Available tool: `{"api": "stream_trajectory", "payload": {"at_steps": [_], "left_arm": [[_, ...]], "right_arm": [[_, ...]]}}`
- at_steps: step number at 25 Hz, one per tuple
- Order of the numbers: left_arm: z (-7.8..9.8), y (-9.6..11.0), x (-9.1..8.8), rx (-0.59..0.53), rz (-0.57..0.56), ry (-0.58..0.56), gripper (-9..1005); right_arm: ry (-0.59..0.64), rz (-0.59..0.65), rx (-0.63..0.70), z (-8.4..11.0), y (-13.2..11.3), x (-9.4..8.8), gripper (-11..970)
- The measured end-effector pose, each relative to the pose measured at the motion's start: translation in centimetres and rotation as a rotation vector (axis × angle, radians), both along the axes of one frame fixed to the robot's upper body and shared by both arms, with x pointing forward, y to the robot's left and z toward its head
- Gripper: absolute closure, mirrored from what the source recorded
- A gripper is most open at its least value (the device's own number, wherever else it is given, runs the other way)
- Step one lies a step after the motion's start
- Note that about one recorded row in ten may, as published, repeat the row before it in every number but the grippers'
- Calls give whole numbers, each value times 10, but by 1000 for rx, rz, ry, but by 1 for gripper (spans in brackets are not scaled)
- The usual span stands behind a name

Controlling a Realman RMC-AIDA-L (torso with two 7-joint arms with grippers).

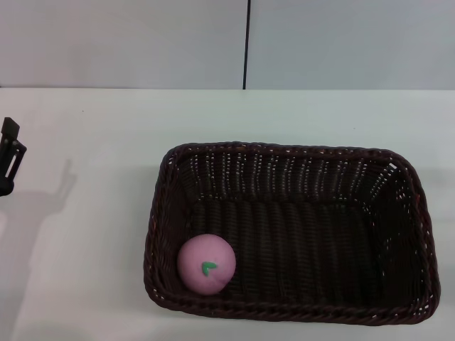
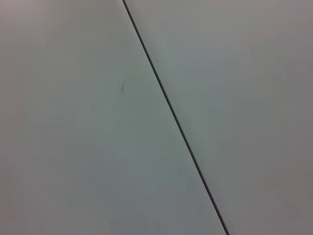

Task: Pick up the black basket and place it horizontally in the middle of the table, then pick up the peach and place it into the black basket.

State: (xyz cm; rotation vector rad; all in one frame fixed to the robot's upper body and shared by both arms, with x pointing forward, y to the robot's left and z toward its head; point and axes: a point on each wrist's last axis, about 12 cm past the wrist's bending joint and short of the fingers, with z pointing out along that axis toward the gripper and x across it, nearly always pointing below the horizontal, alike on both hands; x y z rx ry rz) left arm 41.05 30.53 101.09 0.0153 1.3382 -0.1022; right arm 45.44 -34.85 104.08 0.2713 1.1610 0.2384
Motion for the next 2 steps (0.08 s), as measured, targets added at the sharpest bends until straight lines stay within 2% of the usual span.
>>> {"api": "stream_trajectory", "payload": {"at_steps": [2], "left_arm": [[-1,0,-1,1,2,5,147]], "right_arm": [[-3,2,-2,0,0,0,293]]}}
